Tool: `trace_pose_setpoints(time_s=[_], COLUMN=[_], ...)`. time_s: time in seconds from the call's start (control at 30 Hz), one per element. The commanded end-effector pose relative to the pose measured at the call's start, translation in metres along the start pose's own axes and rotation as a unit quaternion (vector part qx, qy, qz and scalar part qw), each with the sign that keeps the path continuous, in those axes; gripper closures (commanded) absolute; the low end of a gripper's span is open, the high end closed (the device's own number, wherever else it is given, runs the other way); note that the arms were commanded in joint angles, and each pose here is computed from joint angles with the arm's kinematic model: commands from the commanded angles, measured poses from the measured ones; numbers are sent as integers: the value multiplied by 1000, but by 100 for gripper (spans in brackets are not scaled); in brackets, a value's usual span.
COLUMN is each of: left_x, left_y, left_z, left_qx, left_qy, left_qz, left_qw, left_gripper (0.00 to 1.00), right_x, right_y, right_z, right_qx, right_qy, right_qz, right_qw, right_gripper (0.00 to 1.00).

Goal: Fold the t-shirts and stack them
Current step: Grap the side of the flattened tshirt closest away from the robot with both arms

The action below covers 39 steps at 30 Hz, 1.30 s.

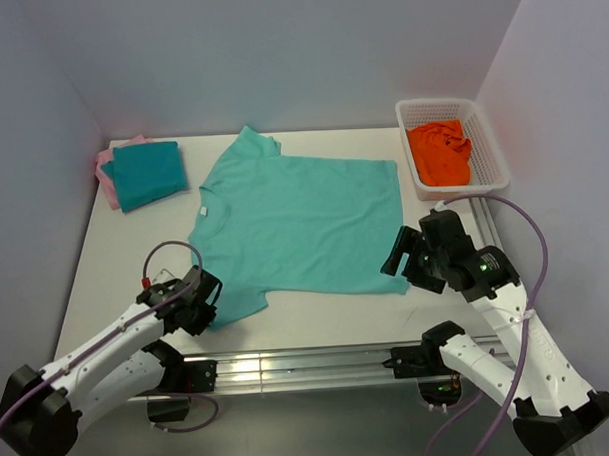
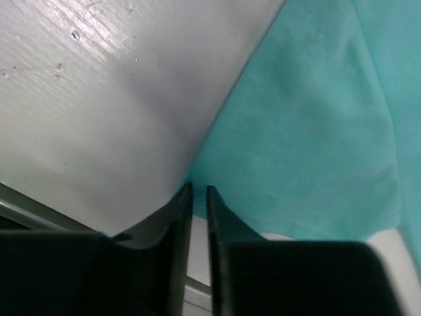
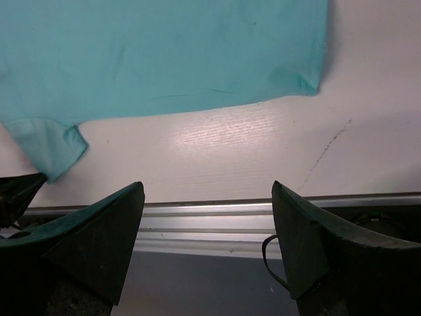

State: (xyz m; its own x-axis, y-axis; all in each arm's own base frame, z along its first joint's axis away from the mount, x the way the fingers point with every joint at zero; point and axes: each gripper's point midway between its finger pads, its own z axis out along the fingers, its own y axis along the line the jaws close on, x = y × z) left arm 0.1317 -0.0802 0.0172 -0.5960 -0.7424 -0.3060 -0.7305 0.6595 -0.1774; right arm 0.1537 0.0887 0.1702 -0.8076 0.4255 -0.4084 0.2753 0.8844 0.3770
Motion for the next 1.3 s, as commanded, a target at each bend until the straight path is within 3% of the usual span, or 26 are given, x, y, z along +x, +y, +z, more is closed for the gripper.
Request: trace_pose_setpoints(time_s=[0.0,0.2,0.5,0.63,0.8,0.87,1.27], left_x=[-7,-5,-2,1,6,4,21], left_y=[-7,-8,-5,-3,-3,-5,6], left_z=[-8,-12,-14,-10,-13,-15,11], left_qx=[43,41,-4,-28,-38,-35,-42], left_qy=[-18,-17,-15,-17,-8,-10,11], left_qz=[-46,-46,-14,-2,9,7,5], left_qw=[998,998,1000,999,999,999,999], left_gripper=[76,58,66,65,46,43,59], right_x=[8,17,14,14,11,12,5], right_y=[-10,-18,-15,-15,-19,-20,-17], right_z=[-2,5,9,9,9,11,14], right_qx=[10,21,22,23,34,37,51], right_qy=[3,13,15,16,10,11,18], right_qz=[2,-4,-3,-3,-7,-6,-15], right_qw=[1000,1000,1000,1000,999,999,998], right_gripper=[15,15,15,15,15,15,15])
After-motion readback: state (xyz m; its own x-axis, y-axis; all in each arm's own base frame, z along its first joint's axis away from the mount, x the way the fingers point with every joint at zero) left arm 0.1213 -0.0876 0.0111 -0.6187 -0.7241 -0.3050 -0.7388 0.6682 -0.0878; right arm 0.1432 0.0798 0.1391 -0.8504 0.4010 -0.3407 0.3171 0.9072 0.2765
